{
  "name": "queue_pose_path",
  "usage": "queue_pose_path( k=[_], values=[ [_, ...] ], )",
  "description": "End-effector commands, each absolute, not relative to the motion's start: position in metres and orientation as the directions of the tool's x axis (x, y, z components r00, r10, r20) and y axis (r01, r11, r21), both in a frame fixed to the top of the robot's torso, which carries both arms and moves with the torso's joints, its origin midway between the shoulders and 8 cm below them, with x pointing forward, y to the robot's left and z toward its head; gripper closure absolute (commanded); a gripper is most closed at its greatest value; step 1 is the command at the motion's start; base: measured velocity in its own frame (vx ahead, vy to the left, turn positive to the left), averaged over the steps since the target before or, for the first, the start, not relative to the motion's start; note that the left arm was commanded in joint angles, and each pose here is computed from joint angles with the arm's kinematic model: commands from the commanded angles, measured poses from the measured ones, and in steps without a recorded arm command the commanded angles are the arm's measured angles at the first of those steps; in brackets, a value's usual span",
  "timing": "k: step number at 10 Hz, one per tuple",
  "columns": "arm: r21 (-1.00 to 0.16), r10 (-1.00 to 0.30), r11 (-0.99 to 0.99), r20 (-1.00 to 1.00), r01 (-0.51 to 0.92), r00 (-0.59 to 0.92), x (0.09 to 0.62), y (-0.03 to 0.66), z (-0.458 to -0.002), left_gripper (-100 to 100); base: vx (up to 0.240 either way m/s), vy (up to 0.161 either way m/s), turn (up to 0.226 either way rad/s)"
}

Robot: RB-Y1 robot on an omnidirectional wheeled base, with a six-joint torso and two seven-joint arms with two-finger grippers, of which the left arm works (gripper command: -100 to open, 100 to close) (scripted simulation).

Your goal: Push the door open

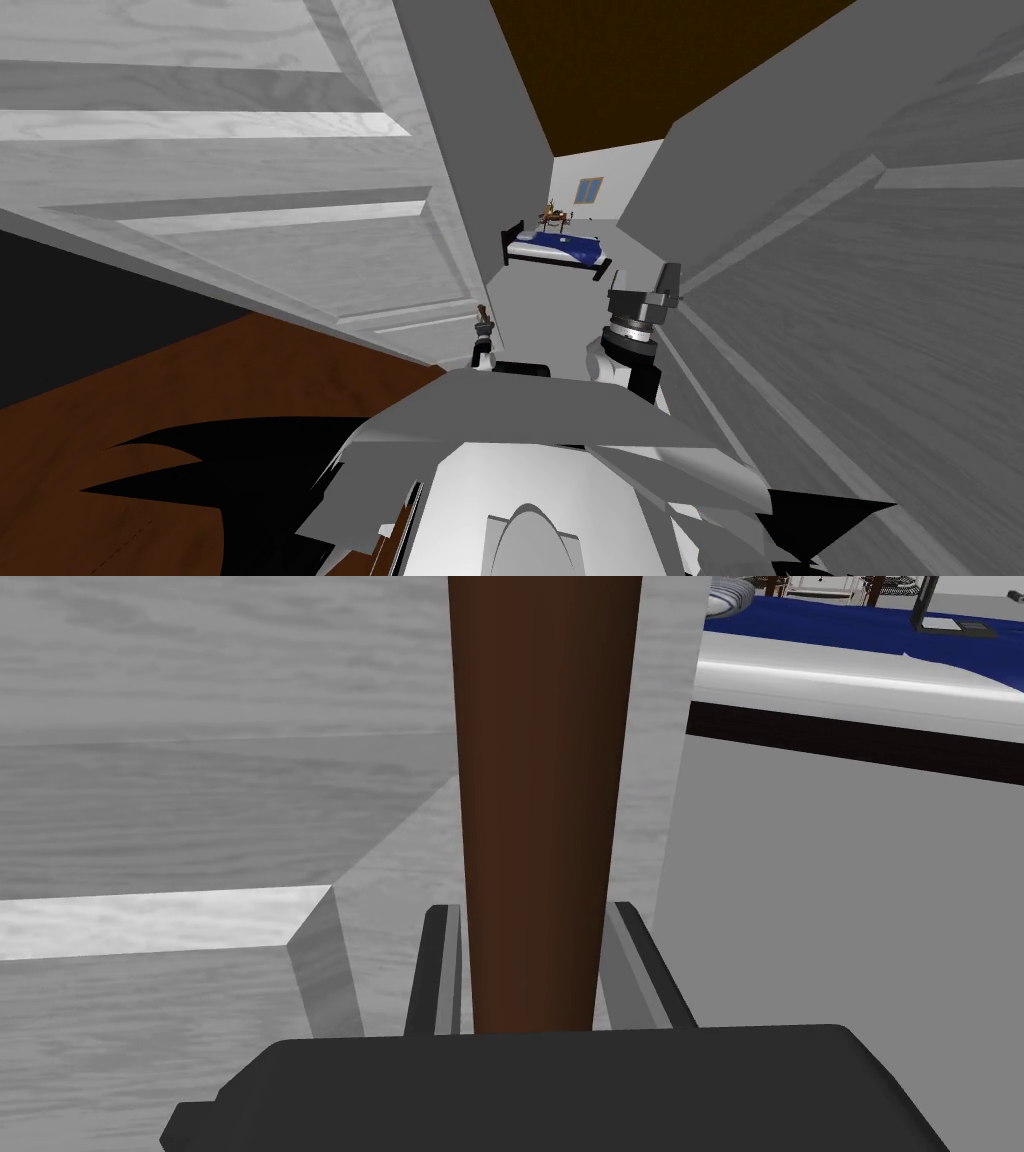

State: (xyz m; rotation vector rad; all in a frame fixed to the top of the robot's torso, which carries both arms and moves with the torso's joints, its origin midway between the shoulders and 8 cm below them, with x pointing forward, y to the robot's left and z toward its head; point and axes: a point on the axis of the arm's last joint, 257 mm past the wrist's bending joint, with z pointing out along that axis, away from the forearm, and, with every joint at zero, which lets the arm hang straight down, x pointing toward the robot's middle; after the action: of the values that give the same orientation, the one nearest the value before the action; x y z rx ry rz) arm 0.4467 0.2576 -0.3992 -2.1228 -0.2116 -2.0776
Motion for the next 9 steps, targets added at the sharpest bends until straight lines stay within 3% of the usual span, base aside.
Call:
queue_pose_path(
  k=[1,9],
  values=[
    [-0.032,-0.031,-0.97,0.999,0.243,0.009,0.447,0.278,-0.394,100,0.167,-0.05,0.046],
    [-0.015,-0.016,-0.936,1.0,0.351,0.001,0.442,0.32,-0.39,100,0.193,-0.048,0.061]
  ],
)
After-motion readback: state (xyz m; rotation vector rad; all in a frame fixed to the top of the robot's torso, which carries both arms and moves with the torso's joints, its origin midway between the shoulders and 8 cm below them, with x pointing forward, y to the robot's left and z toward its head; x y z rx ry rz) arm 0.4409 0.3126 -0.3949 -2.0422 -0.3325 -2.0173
